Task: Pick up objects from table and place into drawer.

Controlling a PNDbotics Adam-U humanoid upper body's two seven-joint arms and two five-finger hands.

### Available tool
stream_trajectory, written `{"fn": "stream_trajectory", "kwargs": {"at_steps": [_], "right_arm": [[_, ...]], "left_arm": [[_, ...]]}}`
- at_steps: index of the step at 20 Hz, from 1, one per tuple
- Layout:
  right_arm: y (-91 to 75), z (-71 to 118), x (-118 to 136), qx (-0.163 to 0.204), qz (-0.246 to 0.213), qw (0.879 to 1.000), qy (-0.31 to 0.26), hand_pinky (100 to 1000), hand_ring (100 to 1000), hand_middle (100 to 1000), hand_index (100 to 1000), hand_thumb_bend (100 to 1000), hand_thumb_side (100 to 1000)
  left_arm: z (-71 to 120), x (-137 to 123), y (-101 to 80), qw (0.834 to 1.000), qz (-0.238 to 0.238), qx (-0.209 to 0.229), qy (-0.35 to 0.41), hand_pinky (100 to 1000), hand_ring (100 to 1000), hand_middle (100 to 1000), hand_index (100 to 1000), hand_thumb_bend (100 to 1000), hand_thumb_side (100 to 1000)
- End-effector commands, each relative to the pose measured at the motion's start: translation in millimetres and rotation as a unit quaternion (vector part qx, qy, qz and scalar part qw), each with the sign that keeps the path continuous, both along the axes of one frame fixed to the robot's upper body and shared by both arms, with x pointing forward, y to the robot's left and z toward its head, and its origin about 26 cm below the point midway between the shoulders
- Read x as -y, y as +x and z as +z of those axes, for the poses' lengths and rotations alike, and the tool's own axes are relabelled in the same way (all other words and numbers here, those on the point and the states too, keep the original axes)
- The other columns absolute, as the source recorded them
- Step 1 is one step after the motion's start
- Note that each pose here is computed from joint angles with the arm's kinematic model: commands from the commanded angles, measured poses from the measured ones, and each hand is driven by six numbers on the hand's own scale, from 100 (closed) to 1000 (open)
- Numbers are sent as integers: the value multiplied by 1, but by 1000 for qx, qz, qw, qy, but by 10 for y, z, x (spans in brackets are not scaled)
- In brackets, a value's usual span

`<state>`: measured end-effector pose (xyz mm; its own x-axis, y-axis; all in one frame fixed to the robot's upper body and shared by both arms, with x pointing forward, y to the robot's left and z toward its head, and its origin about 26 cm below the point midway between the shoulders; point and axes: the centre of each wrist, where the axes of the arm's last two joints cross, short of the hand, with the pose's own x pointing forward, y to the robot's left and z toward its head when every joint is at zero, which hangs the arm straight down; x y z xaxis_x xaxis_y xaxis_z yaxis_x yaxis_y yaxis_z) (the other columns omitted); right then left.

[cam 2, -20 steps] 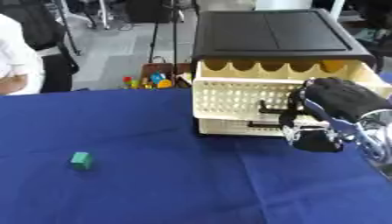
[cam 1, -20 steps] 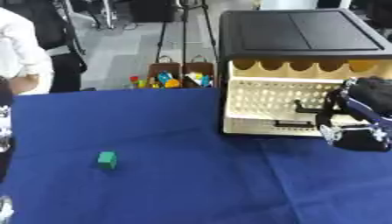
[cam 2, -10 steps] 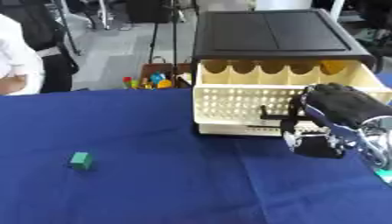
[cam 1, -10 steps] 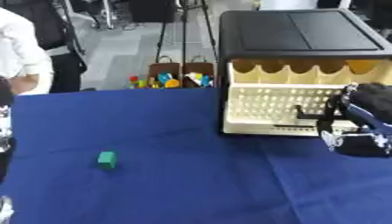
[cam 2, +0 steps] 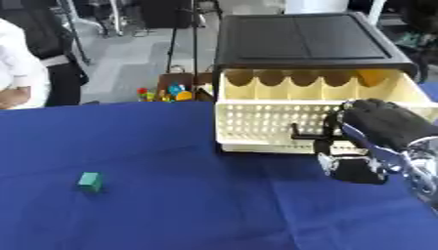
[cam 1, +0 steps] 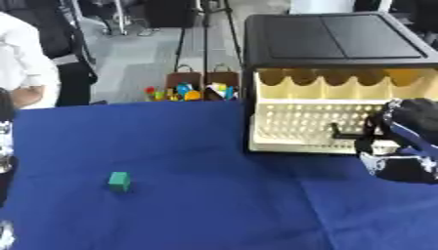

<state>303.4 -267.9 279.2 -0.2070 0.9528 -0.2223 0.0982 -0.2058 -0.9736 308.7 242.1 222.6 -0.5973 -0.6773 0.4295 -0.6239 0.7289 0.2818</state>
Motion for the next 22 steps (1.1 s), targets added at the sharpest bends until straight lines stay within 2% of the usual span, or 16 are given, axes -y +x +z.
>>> {"fn": "stream_trajectory", "kwargs": {"at_steps": [1,22], "right_arm": [[-53,96,35,15,1,1000,-11,100,192,318,546,100,393],[-58,5,70,13,18,1000,-11,100,190,317,526,100,394]], "left_arm": [[68,-24,-19,1000,1,13,3,792,965,849,914,334,1000],[62,-31,-20,1000,3,12,3,791,967,851,914,334,1000]]}}
